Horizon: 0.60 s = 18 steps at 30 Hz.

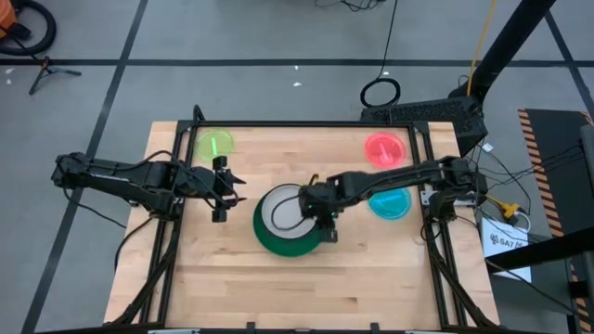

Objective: Stack plastic plates
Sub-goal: Stack the blue plate on top of the white plate

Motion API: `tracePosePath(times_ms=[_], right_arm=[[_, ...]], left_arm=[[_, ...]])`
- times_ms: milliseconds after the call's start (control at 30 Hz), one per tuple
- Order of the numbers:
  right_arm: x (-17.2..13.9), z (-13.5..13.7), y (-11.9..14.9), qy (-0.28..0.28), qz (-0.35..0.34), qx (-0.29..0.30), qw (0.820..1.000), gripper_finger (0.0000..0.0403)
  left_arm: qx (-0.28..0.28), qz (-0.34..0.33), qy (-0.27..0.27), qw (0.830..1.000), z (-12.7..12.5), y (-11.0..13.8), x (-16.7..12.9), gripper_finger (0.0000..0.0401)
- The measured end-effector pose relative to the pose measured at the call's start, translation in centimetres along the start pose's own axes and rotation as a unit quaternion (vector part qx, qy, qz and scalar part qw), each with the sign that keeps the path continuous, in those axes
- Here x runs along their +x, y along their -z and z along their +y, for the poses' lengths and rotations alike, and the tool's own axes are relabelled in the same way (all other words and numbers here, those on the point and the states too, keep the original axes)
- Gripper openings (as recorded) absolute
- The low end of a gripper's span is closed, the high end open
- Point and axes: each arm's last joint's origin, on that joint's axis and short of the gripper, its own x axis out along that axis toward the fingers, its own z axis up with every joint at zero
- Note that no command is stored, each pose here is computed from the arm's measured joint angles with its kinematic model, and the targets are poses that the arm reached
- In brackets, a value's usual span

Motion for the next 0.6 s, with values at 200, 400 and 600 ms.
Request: tracePosePath(times_ms=[200, 400, 600], right_arm=[[-2.9, -1.6, 1.5, 0.012, 0.02, 0.091, 0.996, 0.0159], [-3.5, -3.3, 5.3, 0.023, 0.033, 0.179, 0.983, 0.0159], [-1.6, -5.0, 11.2, 0.051, 0.047, 0.304, 0.95, 0.0159]], left_arm=[[0.0, 0.001, 0.0, 1.0, 0.0, 0.0, 0.0, 0.0223], [0.012, 0.001, 0.0, 1.0, 0.0, 0.0, 0.0, 0.0223], [0.033, -0.003, -0.001, 0.999, 0.0, -0.1, 0.0, 0.0223]])
